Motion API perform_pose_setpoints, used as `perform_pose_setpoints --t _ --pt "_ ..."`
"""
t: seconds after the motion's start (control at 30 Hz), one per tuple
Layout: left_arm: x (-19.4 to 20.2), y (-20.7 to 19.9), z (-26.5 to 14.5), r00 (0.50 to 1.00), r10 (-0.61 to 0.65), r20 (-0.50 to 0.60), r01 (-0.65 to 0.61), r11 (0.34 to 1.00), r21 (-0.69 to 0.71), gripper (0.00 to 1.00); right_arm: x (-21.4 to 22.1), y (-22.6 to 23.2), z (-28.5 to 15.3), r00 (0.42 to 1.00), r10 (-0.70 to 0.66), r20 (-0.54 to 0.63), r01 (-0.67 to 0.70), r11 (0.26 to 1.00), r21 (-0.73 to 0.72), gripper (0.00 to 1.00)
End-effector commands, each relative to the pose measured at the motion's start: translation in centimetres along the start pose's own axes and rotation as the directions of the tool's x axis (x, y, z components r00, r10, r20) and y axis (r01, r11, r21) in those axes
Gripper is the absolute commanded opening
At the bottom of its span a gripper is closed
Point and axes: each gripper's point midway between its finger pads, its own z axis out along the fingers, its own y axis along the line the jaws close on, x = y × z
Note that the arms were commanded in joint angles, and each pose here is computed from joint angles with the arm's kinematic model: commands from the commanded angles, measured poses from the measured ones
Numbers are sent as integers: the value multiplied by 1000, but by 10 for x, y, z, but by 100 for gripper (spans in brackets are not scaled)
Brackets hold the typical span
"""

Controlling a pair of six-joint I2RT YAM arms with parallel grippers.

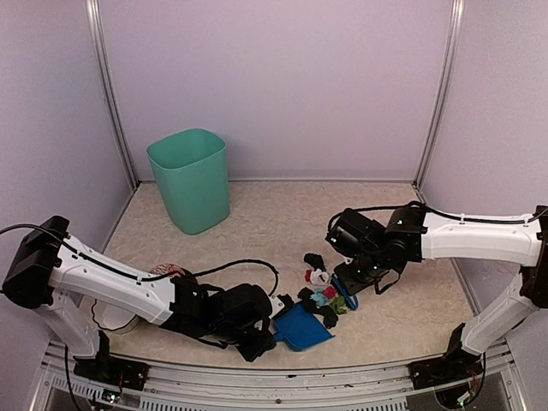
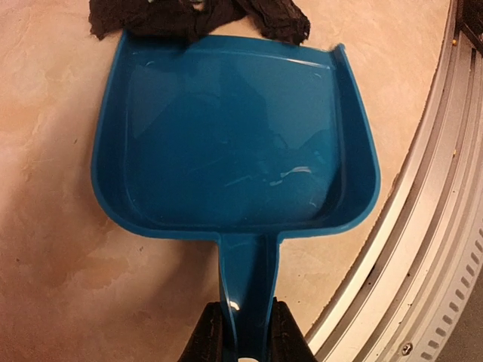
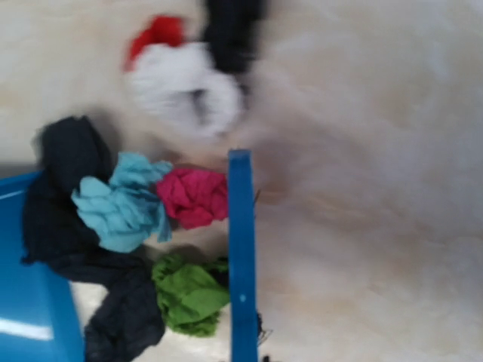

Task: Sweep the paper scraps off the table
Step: Sweep the paper scraps into the dustpan.

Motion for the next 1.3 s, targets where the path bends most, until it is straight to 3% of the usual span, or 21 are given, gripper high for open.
perform_pose_setpoints --t 0.0,0.5,0.73,0.97,1.27 --pt "-15 -5 5 999 6 33 -7 1000 26 0 -6 30 -8 999 -48 20 50 995 -84 0" --pt "-8 6 11 1000 -25 14 25 1000 17 0 -14 74 -51 985 -142 99 162 957 -242 0" --pt "0 26 6 997 -76 22 76 997 -28 0 -32 29 -69 980 -130 152 134 991 -18 0" --pt "-6 45 0 992 -120 49 123 990 -63 0 -63 -10 -68 950 -220 223 173 962 212 0" --pt "-18 58 1 989 -130 64 135 988 -81 0 -113 -61 -29 920 -248 303 162 946 280 0"
